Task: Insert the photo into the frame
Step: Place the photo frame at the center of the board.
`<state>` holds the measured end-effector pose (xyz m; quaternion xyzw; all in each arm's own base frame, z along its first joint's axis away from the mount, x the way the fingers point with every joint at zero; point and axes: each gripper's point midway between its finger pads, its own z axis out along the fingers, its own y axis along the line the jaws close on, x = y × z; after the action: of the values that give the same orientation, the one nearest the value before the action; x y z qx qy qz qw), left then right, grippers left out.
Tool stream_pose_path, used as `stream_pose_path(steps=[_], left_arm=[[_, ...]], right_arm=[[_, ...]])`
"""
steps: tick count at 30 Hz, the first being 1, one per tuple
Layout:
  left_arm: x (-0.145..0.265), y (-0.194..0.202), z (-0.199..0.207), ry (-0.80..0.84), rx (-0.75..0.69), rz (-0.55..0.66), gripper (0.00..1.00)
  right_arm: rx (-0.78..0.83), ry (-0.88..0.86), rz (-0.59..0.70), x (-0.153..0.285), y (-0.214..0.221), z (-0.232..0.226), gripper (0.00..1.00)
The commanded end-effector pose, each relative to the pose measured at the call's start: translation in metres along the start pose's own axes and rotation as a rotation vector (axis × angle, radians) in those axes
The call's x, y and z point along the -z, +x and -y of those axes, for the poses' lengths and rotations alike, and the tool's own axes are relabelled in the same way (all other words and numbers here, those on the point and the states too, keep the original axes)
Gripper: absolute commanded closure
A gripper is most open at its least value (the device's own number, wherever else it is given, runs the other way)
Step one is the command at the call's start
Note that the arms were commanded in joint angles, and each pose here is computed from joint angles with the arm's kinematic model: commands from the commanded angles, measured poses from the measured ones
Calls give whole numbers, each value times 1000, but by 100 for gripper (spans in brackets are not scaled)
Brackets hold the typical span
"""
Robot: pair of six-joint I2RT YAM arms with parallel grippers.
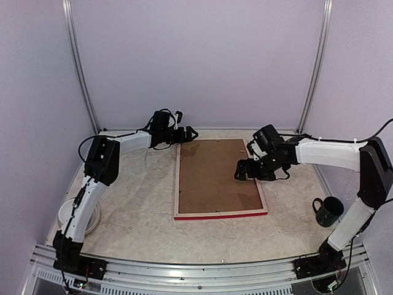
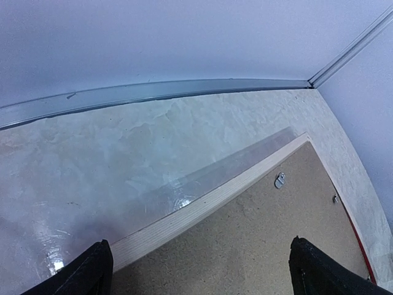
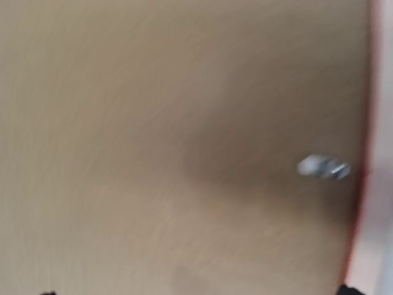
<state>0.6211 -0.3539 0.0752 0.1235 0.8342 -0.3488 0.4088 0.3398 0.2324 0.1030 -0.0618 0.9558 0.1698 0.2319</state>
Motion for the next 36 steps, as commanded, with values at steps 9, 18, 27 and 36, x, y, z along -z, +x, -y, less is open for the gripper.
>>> stream_pose_path(steps=[9,18,27,36], left_arm=[[28,-11,10,20,68,35,1],[46,-14,17,39,107,39,1],[49,-26,22,47,126,59,1],[51,-41,39,121,123,83,1]], right_arm=[[378,-32,-224,-19,74,-53,1],[512,-89,-310,-50,110,-86,1],[591,-203,-378,-23,149,-116,1],[643,-317,-457,-5,186,-123,1]])
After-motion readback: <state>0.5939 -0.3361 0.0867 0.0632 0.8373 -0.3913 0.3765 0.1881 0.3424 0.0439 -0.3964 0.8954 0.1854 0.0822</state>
